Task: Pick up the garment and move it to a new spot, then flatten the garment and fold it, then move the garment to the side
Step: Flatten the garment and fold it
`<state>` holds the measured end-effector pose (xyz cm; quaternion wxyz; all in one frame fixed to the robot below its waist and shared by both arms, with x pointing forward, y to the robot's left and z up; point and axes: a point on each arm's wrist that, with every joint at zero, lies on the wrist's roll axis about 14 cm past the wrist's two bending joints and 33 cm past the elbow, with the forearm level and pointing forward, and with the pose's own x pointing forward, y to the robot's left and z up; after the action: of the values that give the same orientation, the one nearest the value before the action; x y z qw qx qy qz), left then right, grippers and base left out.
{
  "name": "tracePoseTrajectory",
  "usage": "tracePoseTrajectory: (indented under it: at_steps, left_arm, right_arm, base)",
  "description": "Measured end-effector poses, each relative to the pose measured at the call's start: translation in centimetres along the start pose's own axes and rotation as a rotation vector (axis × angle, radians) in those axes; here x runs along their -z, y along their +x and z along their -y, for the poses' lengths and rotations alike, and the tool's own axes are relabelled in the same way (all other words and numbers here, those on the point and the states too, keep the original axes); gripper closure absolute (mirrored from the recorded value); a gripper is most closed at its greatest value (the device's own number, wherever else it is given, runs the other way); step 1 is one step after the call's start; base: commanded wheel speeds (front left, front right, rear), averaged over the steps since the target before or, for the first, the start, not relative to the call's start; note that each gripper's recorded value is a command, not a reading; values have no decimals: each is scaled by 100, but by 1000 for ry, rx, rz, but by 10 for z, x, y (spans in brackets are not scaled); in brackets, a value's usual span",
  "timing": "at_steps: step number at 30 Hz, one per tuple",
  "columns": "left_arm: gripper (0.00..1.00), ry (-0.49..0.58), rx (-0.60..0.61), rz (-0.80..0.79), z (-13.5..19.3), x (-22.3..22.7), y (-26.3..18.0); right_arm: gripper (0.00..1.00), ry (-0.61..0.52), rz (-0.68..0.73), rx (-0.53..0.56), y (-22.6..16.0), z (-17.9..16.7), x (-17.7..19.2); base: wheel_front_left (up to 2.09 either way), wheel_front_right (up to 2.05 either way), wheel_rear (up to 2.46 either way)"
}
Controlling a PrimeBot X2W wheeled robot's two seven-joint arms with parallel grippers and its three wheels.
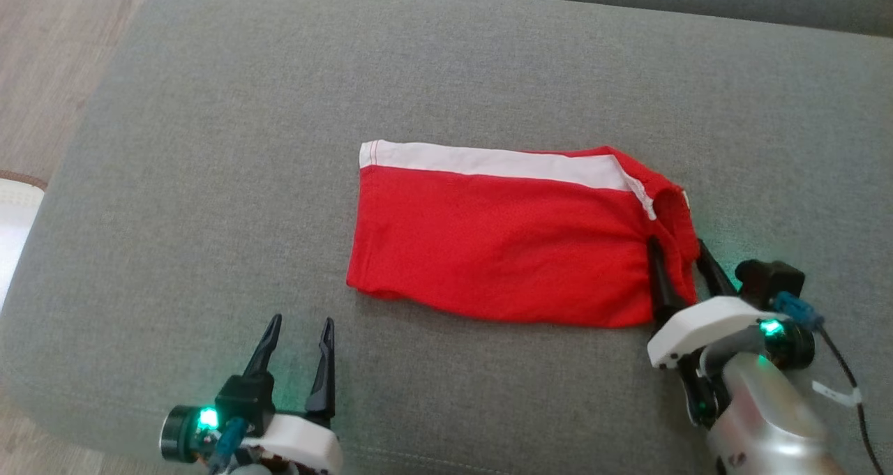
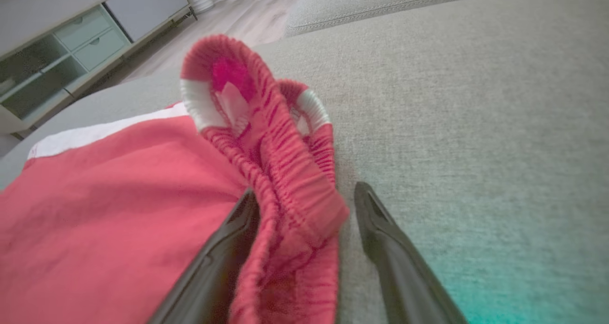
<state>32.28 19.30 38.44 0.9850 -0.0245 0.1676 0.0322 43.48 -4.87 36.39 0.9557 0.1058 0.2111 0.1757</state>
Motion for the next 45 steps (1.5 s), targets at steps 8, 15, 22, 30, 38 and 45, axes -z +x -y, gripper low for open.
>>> tracePoseTrajectory:
  at_steps: [8,15,22,30,38,45]
  left_arm:
    - [0,0,17,8,5,-3,2]
    - [0,3,59,36,18,-11,4]
    - [0,-2,102,44,32,-11,-3]
    - [0,-10,117,38,35,-4,-20]
    - [0,-40,4,42,6,4,-48]
    - [0,-59,-102,27,-21,16,-70]
  right_arm:
    - [100,85,43,26,1,4,-13]
    - [100,142,148,150,-21,42,-38]
    - [100,169,241,123,-34,34,-66]
    - [100,216,230,-161,-18,-64,-77]
    - [8,139,119,-345,5,-138,-61]
    - [0,113,85,-464,10,-185,-55]
  base:
    - [0,0,0]
    - [0,0,0]
    - [0,0,0]
    - [0,0,0]
    - [0,0,0]
    - [0,0,0]
